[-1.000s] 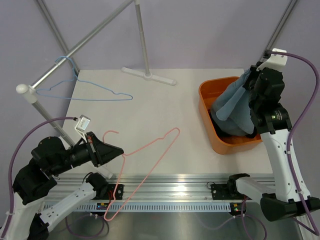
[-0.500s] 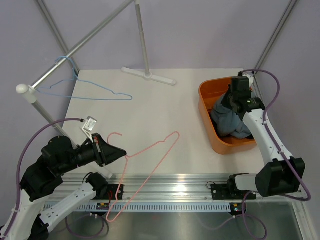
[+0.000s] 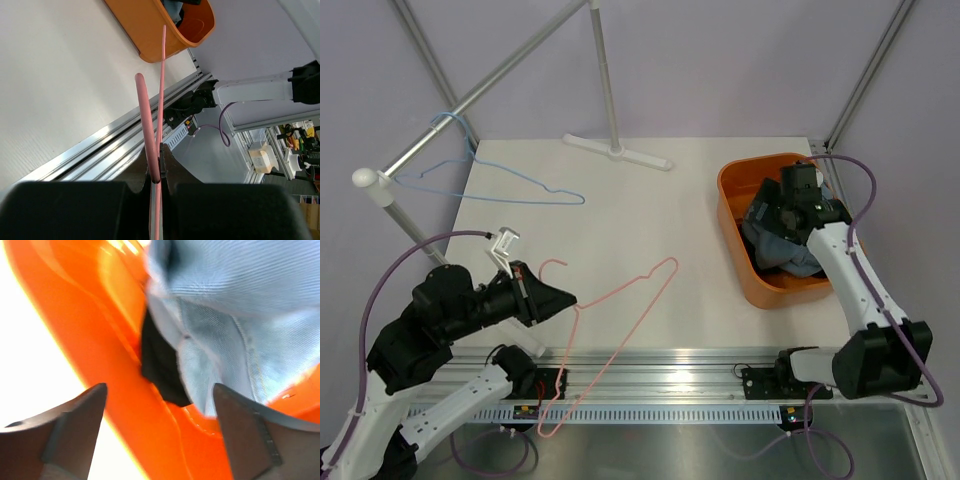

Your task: Remove the skirt from the hanger

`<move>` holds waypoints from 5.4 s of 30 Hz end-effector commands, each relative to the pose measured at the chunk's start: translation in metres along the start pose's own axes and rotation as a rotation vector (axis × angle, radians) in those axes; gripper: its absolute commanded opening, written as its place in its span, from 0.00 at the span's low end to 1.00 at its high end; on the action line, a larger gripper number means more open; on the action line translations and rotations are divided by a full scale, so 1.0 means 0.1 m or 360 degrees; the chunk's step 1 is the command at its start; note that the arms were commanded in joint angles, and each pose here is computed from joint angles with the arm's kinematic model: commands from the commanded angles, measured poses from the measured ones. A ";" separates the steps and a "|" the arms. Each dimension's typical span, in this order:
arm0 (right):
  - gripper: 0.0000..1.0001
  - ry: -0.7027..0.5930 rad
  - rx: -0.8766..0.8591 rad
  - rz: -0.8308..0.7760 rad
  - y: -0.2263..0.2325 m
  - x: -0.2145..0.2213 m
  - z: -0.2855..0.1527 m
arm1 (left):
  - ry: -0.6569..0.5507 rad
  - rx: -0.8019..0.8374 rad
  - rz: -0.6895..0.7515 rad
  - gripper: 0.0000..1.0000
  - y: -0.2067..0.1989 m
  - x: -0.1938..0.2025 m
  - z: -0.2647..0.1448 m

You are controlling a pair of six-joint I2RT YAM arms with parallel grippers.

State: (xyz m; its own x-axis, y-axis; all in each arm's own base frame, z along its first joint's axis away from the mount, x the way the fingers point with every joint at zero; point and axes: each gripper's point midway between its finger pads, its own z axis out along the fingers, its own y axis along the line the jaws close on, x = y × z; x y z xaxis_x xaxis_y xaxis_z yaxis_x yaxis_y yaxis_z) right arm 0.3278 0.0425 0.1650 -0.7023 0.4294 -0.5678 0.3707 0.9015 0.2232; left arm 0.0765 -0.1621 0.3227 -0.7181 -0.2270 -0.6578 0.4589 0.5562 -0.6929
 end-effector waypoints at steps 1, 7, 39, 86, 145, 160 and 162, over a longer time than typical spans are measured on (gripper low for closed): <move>0.96 -0.0344 -0.0205 0.0011 0.16 -0.51 -0.83 | -0.0101 0.0008 0.0050 0.00 -0.08 -0.26 0.14; 0.99 -0.0499 -0.0780 -0.0106 0.54 -0.45 -1.74 | -0.0124 -0.0098 0.0042 0.00 -0.01 -0.42 0.34; 0.85 -0.0169 -0.1203 -0.0858 2.11 2.34 -2.41 | -0.0428 -0.1037 0.0021 0.00 0.48 -0.83 1.16; 0.60 -0.0306 -0.0468 -0.1268 1.87 3.27 -1.96 | -0.0260 -0.1125 0.0074 0.00 0.55 -0.46 1.35; 0.00 -0.0288 -0.0447 -0.0991 1.26 2.87 -1.63 | -0.0241 -0.0527 0.0108 0.99 0.11 -0.40 0.89; 0.00 -0.0356 -0.0607 -0.0859 1.69 1.70 -1.40 | -0.0081 -0.0474 0.0078 0.99 0.41 0.04 0.63; 0.00 -0.0375 -0.0681 -0.0874 1.80 1.52 -1.49 | -0.0074 -0.0456 0.0069 0.99 0.41 0.07 0.63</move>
State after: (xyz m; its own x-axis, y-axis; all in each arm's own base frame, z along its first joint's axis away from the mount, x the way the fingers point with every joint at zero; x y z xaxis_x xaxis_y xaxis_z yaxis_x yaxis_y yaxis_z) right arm 0.1778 0.2639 0.1961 -0.6169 -0.0811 -0.7829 -0.2098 0.9756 0.0643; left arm 0.1301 -0.1856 0.2710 -0.6564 -0.2335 -0.7174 0.2917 0.7984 -0.5267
